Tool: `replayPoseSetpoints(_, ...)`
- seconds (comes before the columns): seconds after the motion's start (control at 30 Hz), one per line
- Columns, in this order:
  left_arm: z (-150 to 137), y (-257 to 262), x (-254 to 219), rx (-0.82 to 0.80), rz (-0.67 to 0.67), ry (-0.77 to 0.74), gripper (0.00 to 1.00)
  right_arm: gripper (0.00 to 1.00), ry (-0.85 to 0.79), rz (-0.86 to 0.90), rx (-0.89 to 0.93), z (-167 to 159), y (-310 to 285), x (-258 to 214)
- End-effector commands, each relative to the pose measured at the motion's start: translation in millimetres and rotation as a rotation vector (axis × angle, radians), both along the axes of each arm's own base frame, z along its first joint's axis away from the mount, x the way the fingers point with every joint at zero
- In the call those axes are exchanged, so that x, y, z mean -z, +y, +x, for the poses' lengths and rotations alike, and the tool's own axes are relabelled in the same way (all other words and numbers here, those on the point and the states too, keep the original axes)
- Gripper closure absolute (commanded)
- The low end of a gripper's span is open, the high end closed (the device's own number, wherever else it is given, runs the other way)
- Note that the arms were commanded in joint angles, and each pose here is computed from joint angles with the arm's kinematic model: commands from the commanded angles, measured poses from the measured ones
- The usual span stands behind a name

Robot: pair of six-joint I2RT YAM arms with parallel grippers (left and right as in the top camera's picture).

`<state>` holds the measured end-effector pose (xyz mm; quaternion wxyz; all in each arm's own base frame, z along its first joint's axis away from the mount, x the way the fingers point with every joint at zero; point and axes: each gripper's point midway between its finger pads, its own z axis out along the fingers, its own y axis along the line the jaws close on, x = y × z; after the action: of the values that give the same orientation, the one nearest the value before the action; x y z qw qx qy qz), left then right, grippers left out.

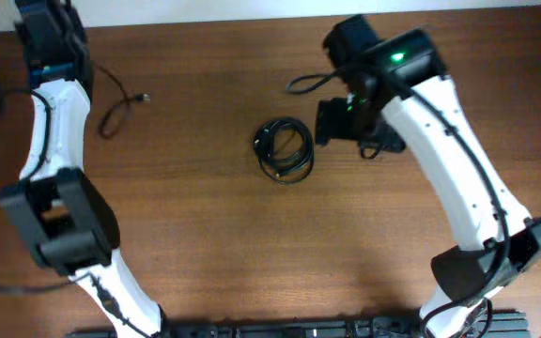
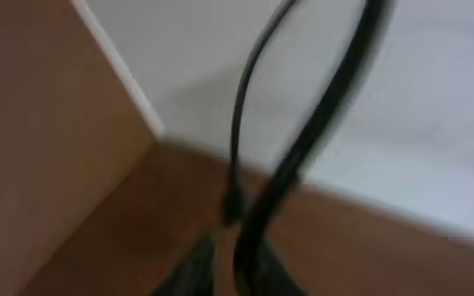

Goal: Untangle cables

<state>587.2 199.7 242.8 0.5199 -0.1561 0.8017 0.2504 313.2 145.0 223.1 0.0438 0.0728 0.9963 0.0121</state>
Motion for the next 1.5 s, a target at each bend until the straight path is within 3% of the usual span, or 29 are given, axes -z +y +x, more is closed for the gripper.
replayPoseSetpoints(0.0,-21,40,76,-0.092,-0.016,0.214,0.18,0.06,0.021,-0.026,-0.063,-4,17,27)
replayPoseSetpoints(0.07,-24,26,93,-0.024,-0.071,0.284,0.01,0.06,0.041,-0.023,-0.082,-7,25,44)
replayPoseSetpoints(0.13,-29,-19,123,0.182,-0.248,0.38,0.01,0.06,0.08,0.013,-0.086,-14,31,56)
replayPoseSetpoints(0.2,-39,-79,142,0.411,-0.51,0.43,0.01,0.06,0.111,0.056,-0.088,-18,39,65)
replayPoseSetpoints(0.27,-56,-99,153,0.385,-0.675,0.478,0.01,0.06,0.107,0.058,-0.093,-18,41,66)
replayPoseSetpoints(0.37,-76,-140,168,0.41,-0.721,0.609,0.01,0.06,0.087,0.068,-0.106,-15,47,65)
replayPoseSetpoints(0.5,-75,-189,170,0.574,-0.612,0.681,0.01,0.06,0.081,0.074,-0.14,-20,59,65)
replayPoseSetpoints(0.6,-74,-188,197,0.602,-0.558,0.738,0.02,0.06,0.077,0.076,-0.154,-22,64,65)
replayPoseSetpoints(0.63,-74,-181,204,0.571,-0.536,0.753,0.05,0.06,0.078,0.076,-0.154,-22,64,65)
replayPoseSetpoints(0.67,-73,-175,209,0.547,-0.513,0.761,0.13,0.06,0.078,0.076,-0.154,-22,64,65)
replayPoseSetpoints(0.7,-72,-173,213,0.542,-0.511,0.762,0.27,0.06,0.076,0.077,-0.154,-22,64,65)
replayPoseSetpoints(0.77,-73,-174,223,0.54,-0.518,0.778,0.39,0.06,0.065,0.083,-0.155,-19,66,65)
replayPoseSetpoints(0.8,-74,-174,229,0.538,-0.523,0.79,0.51,0.06,0.064,0.084,-0.155,-19,66,65)
replayPoseSetpoints(0.83,-75,-173,233,0.535,-0.526,0.796,0.73,0.06,0.064,0.084,-0.155,-19,66,65)
replayPoseSetpoints(0.9,-54,-170,224,0.525,-0.509,0.705,0.95,0.06,0.064,0.084,-0.155,-19,66,65)
replayPoseSetpoints(0.93,-43,-168,217,0.495,-0.53,0.649,1.0,0.06,0.065,0.083,-0.155,-19,66,65)
replayPoseSetpoints(1.0,-13,-153,190,0.433,-0.523,0.501,1.0,0.06,0.074,0.098,-0.156,-21,68,65)
replayPoseSetpoints(1.13,35,-82,110,0.25,-0.351,0.227,1.0,0.06,0.077,0.098,-0.156,-22,68,65)
replayPoseSetpoints(1.2,49,-72,87,0.267,-0.291,0.145,1.0,0.06,0.078,0.097,-0.156,-22,68,65)
replayPoseSetpoints(1.27,50,-55,87,0.232,-0.157,0.171,0.96,0.06,0.078,0.097,-0.156,-22,68,65)
replayPoseSetpoints(1.3,49,-49,98,0.224,-0.102,0.219,0.77,0.06,0.077,0.097,-0.156,-22,68,65)
replayPoseSetpoints(1.33,46,-49,113,0.237,-0.092,0.271,0.52,0.06,0.077,0.097,-0.156,-22,68,65)
replayPoseSetpoints(1.37,41,-50,127,0.237,-0.102,0.314,0.18,0.06,0.077,0.097,-0.156,-22,68,65)
replayPoseSetpoints(1.4,38,-50,133,0.237,-0.109,0.338,0.01,0.06,0.078,0.097,-0.156,-22,68,65)
replayPoseSetpoints(1.47,34,-51,128,0.237,-0.112,0.348,0.01,0.06,0.08,0.097,-0.156,-23,67,65)
